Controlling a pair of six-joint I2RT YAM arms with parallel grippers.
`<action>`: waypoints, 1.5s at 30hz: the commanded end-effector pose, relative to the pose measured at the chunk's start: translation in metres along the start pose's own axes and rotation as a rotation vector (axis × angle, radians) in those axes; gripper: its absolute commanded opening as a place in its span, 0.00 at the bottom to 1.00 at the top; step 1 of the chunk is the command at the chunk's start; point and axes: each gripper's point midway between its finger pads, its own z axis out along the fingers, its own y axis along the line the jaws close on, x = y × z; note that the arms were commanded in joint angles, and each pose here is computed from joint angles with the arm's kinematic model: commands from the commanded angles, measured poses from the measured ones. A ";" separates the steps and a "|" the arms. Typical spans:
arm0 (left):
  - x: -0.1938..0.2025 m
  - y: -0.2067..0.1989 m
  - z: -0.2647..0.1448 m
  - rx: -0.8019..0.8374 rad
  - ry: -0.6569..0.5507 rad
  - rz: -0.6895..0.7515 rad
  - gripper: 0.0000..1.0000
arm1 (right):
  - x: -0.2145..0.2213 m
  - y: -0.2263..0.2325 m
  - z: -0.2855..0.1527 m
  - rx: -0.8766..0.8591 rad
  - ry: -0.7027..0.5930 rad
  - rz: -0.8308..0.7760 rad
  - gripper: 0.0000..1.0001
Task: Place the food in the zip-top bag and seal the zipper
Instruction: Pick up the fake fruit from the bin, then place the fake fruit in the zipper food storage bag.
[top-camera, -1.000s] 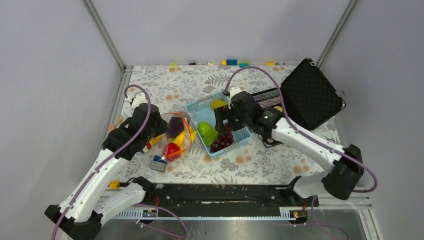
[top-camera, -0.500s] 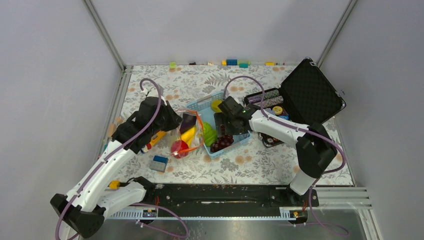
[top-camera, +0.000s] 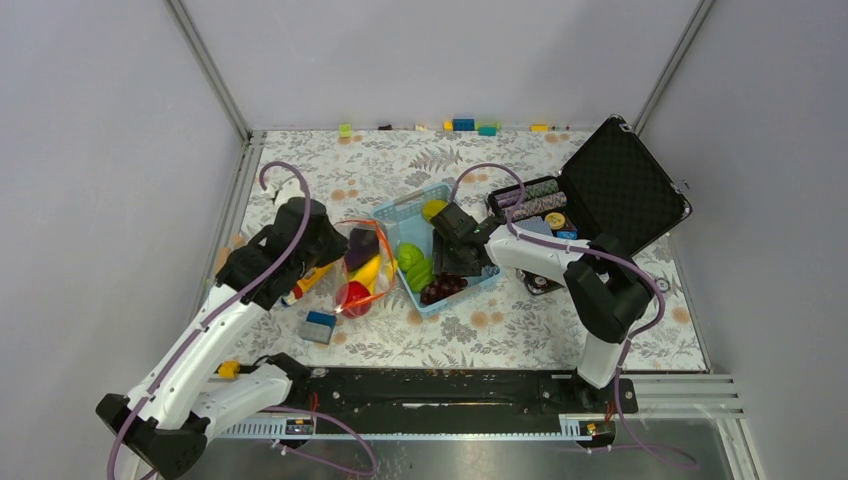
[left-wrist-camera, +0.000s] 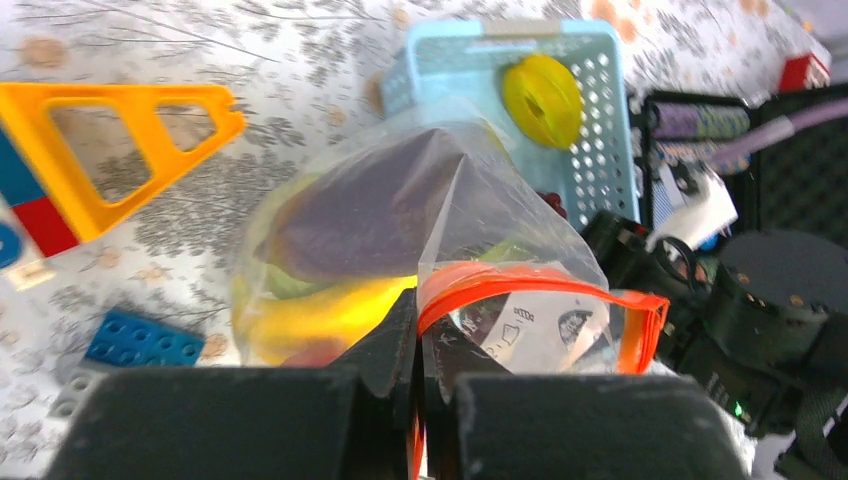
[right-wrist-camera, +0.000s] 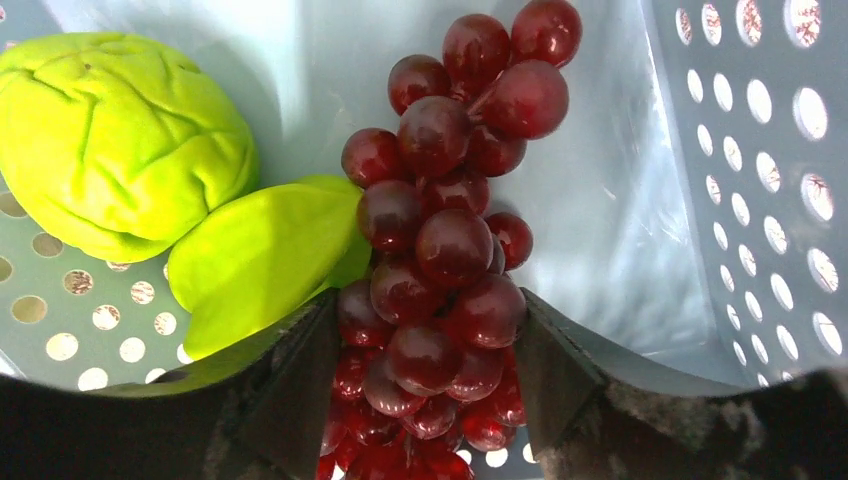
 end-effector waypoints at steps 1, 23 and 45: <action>-0.036 0.026 -0.024 -0.162 -0.161 -0.116 0.00 | -0.012 0.012 0.007 -0.050 -0.054 0.051 0.63; -0.030 -0.003 -0.006 -0.091 -0.080 -0.105 0.00 | -0.037 0.002 -0.033 -0.071 -0.210 -0.048 0.09; -0.017 -0.007 -0.003 -0.012 -0.056 -0.067 0.00 | -0.098 0.071 -0.259 -0.676 -0.663 -0.181 0.00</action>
